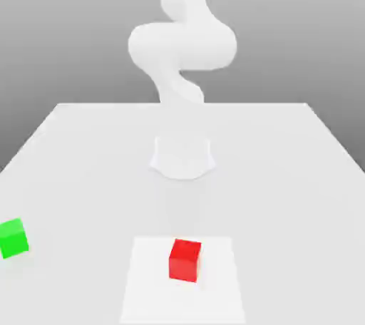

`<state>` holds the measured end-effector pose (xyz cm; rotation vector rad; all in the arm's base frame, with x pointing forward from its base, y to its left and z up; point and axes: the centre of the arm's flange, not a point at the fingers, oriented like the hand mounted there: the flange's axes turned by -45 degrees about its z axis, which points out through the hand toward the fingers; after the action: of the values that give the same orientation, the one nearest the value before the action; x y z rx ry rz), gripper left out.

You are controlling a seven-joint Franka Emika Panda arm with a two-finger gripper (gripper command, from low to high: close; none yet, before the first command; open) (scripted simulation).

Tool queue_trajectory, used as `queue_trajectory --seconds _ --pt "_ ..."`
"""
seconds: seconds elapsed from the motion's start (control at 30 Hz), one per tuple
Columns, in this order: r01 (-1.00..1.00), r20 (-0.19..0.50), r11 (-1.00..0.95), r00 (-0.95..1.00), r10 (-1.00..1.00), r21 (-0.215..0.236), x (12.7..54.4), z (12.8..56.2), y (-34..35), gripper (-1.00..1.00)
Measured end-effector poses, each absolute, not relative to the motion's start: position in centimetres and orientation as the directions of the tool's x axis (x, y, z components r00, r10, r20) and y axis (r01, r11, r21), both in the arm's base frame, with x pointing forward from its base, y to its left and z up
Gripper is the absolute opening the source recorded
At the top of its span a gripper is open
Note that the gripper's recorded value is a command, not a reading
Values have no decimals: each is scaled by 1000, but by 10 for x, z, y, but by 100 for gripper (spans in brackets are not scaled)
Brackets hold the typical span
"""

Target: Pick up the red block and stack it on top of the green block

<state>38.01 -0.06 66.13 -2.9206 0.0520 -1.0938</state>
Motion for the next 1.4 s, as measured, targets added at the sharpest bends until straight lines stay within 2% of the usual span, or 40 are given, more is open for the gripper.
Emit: queue_trajectory --seconds 0.17,0.33,0.47,0.63,0.73,0.83,0.87,1.1,1.3,1.4 --pt "-66 501 -996 861 -91 -66 432 541 1 0" --pt "-117 338 -990 931 -135 -72 449 423 4 0" --pt "-161 203 -985 965 -169 -56 439 332 6 0" --pt "-213 34 -977 976 -213 -11 401 229 6 0" --pt "-220 5 -975 975 -220 -1 394 191 5 0" --pt "-221 1 -975 975 -221 0 393 160 6 0" --pt "-221 0 -975 975 -221 0 392 150 6 -100" --pt "-221 1 -975 975 -221 0 392 148 6 -100" --pt "-221 1 -975 975 -221 1 392 201 5 -100" --pt "-312 -3 -950 950 -312 -2 398 213 -61 -100"
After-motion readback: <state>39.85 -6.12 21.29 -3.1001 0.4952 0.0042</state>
